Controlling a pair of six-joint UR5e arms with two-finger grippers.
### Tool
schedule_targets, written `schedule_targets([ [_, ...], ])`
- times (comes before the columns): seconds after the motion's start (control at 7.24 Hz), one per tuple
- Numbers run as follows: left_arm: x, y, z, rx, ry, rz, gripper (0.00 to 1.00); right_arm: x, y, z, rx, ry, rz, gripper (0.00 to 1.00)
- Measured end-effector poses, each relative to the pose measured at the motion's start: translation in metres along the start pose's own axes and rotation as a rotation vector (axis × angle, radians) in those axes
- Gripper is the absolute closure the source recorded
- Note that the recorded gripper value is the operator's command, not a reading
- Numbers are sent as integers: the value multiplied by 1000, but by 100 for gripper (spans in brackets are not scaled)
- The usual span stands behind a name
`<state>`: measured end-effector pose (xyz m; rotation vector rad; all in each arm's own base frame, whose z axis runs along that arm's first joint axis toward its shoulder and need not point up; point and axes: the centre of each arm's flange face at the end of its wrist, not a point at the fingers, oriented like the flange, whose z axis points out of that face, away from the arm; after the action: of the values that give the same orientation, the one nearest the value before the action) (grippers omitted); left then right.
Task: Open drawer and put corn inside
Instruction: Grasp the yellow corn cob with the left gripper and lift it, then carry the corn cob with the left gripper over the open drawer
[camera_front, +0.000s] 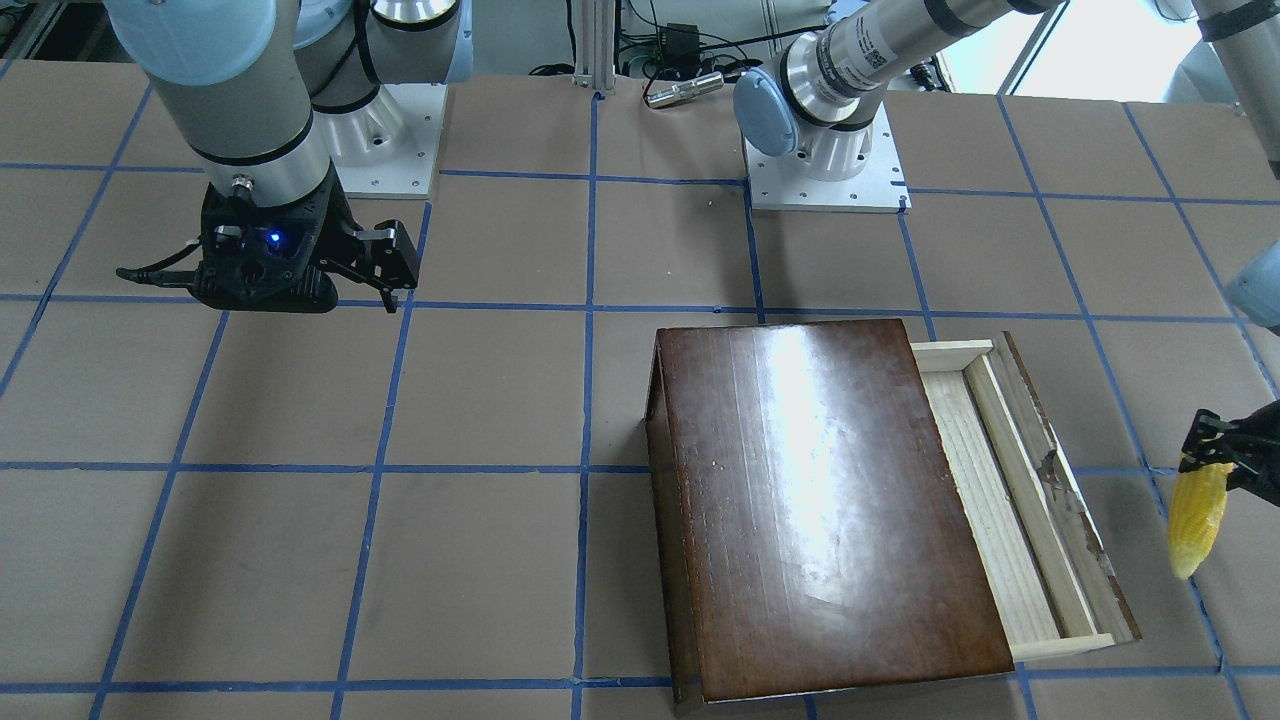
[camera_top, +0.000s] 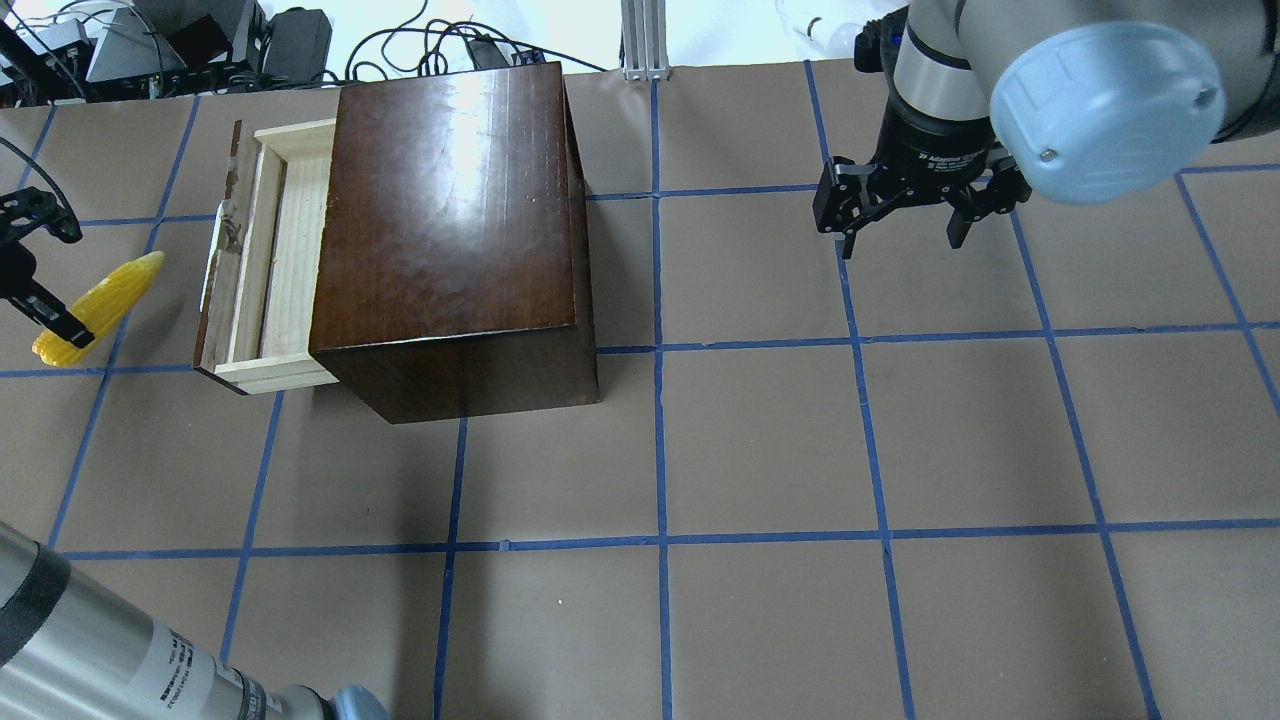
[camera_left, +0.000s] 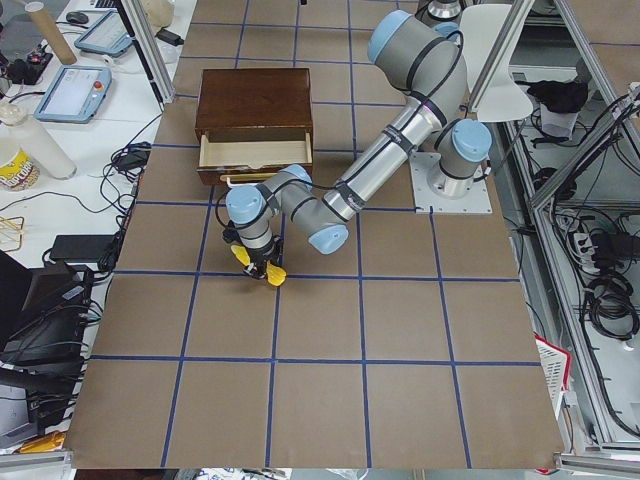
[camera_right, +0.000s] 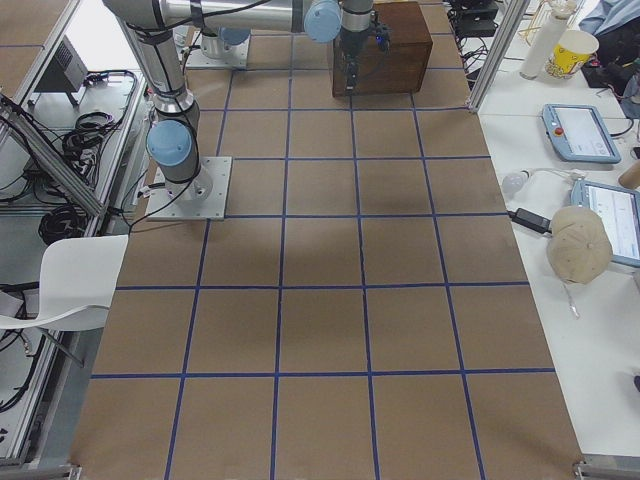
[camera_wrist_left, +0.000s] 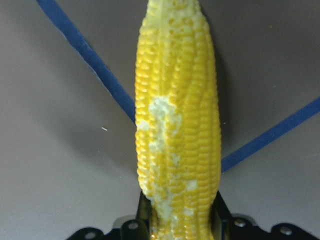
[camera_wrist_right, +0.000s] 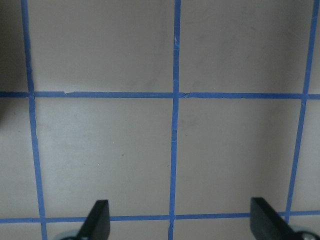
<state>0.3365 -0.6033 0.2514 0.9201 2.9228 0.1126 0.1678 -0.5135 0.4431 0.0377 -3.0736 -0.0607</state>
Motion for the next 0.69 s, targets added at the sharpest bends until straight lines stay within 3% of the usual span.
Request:
schedule_targets([
  [0.28,2,-15,-64,27,8,-64,100,0,0,0,0,0,0,0],
  [0.69,39,-41,-170,69,64,-238,100,0,0,0,0,-2,0,0],
])
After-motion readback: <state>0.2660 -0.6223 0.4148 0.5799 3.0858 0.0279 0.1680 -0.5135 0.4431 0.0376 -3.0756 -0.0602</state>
